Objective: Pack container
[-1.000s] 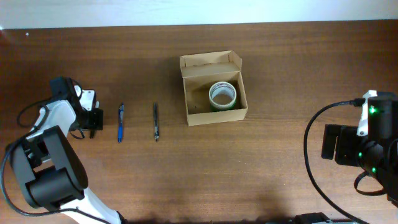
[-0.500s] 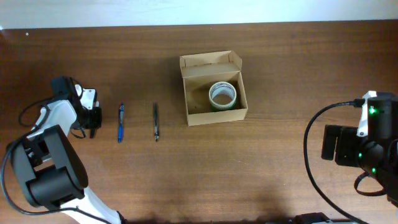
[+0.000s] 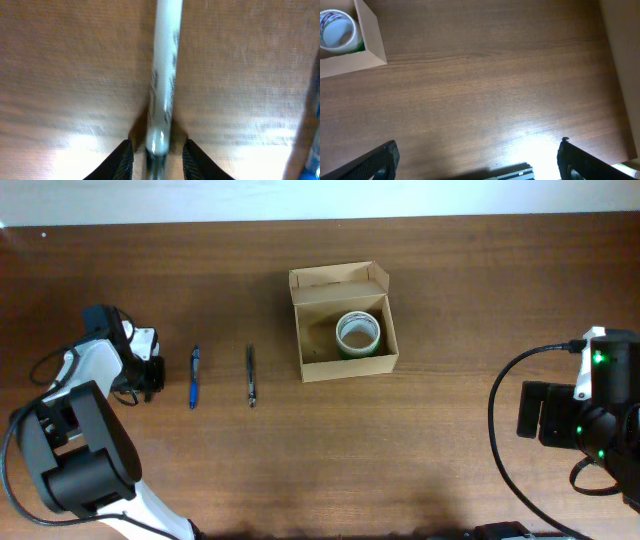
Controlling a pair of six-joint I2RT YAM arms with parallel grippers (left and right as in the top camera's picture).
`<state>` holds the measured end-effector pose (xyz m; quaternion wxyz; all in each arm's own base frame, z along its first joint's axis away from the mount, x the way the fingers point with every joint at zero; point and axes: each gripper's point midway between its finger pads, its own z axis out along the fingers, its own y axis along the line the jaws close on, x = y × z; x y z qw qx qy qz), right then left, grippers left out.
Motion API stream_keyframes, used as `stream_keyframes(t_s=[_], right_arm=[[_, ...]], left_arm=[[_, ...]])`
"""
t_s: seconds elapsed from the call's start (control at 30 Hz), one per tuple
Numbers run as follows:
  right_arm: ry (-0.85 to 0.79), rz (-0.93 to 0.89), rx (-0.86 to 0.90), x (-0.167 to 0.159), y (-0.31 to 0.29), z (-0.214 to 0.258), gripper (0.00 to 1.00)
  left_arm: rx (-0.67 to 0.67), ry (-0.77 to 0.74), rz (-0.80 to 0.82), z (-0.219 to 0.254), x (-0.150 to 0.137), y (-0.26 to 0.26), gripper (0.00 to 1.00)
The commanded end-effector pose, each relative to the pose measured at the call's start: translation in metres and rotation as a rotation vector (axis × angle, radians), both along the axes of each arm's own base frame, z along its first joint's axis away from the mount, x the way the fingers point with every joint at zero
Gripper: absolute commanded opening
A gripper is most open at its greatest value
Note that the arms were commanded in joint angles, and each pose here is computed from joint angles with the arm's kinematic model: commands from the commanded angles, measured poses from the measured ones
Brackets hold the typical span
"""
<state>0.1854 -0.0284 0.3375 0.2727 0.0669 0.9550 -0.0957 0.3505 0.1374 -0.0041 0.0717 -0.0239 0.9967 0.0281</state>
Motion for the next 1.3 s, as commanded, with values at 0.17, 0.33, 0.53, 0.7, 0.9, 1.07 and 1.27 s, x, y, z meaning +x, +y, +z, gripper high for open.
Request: stream_keyframes(t_s=[0.17, 0.33, 0.53, 0.7, 0.9, 1.07, 1.27], right_arm=[[-0.009, -0.008, -0.006, 0.001, 0.000, 0.001, 0.99], [-0.012, -0.008, -0.006, 0.002, 0.000, 0.002, 0.99], [-0.012, -0.006, -0.003, 0.002, 0.000, 0.001, 0.99], [-0.011, -0.006, -0.003, 0.002, 0.000, 0.001, 0.99], [-0.011, -0.005, -0.002, 0.002, 0.000, 0.001, 0.99], [-0.011, -0.002, 0.003, 0.002, 0.001, 0.001, 0.99], [-0.010, 0.000, 0.007, 0.002, 0.002, 0.001, 0.99]], left_arm=[[-0.049, 0.159, 0.048, -0.025, -0.037, -0.010, 0.32], [-0.049, 0.168, 0.048, -0.025, -0.039, -0.010, 0.28], [-0.002, 0.155, 0.048, -0.025, -0.035, -0.002, 0.27], [0.015, 0.128, 0.050, -0.024, -0.029, 0.002, 0.29], [0.019, 0.115, 0.050, -0.024, -0.025, 0.004, 0.29], [0.024, 0.101, 0.050, -0.020, -0.020, 0.006, 0.29], [0.031, 0.081, 0.051, -0.015, -0.011, 0.009, 0.29]])
